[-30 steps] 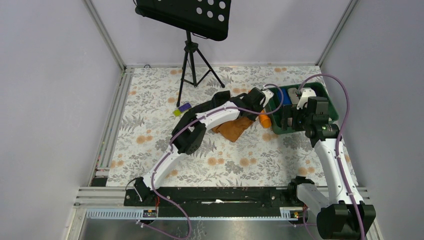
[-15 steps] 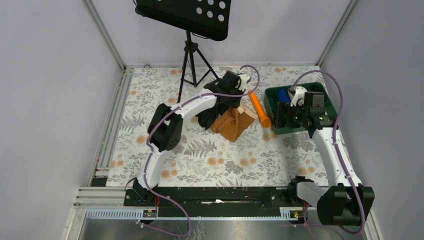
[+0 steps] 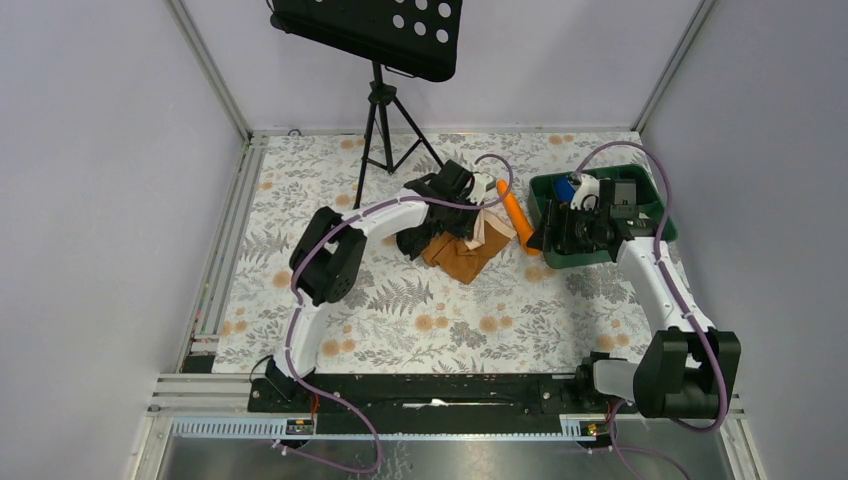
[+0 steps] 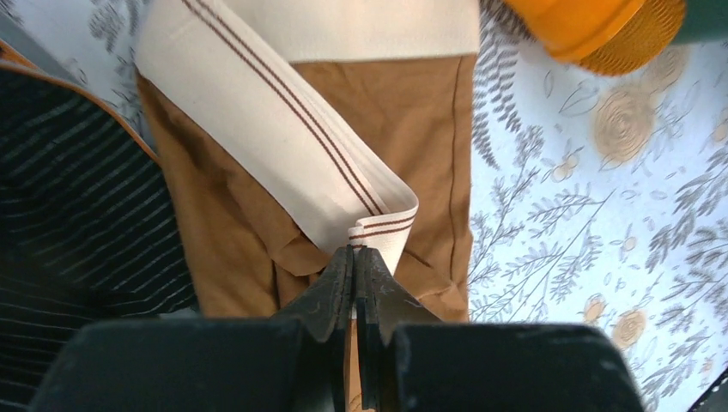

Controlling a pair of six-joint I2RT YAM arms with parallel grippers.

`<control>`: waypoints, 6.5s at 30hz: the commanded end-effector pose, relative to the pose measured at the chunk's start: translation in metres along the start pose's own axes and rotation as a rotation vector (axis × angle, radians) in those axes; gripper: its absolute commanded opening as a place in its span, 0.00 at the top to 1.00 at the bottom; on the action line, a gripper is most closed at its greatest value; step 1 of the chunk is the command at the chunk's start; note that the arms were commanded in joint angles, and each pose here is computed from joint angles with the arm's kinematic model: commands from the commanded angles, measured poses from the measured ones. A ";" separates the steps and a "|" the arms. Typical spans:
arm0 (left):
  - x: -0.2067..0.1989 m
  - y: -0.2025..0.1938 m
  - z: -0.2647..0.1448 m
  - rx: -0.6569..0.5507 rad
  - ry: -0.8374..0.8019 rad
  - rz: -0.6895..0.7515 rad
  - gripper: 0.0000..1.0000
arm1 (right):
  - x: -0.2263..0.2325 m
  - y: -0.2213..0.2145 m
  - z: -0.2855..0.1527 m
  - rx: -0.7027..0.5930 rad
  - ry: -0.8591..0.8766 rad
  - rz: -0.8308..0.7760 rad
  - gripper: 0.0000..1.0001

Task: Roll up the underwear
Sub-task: Move the underwear to the center of the board, then flatten out the underwear at the center of the board.

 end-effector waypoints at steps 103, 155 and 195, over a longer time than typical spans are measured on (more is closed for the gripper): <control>-0.010 -0.047 -0.077 0.006 -0.141 -0.193 1.00 | -0.017 -0.090 0.104 0.259 -0.334 0.346 0.46; -0.009 -0.029 -0.098 -0.053 -0.155 -0.192 1.00 | -0.041 -0.137 0.159 0.409 -0.714 0.080 0.81; -0.055 -0.010 -0.366 -0.537 0.216 0.174 1.00 | 0.166 -0.010 -0.136 -0.378 0.331 -0.588 1.00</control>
Point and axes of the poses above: each gripper's point midway between its finger pads, its own z axis out along the fingers, its own x axis along the line the jaws close on, y = z × x, the point moved 5 cm from there along -z, back along the fingers, and after that the axes turned 12 degrees about z, right-handed, at the moved point
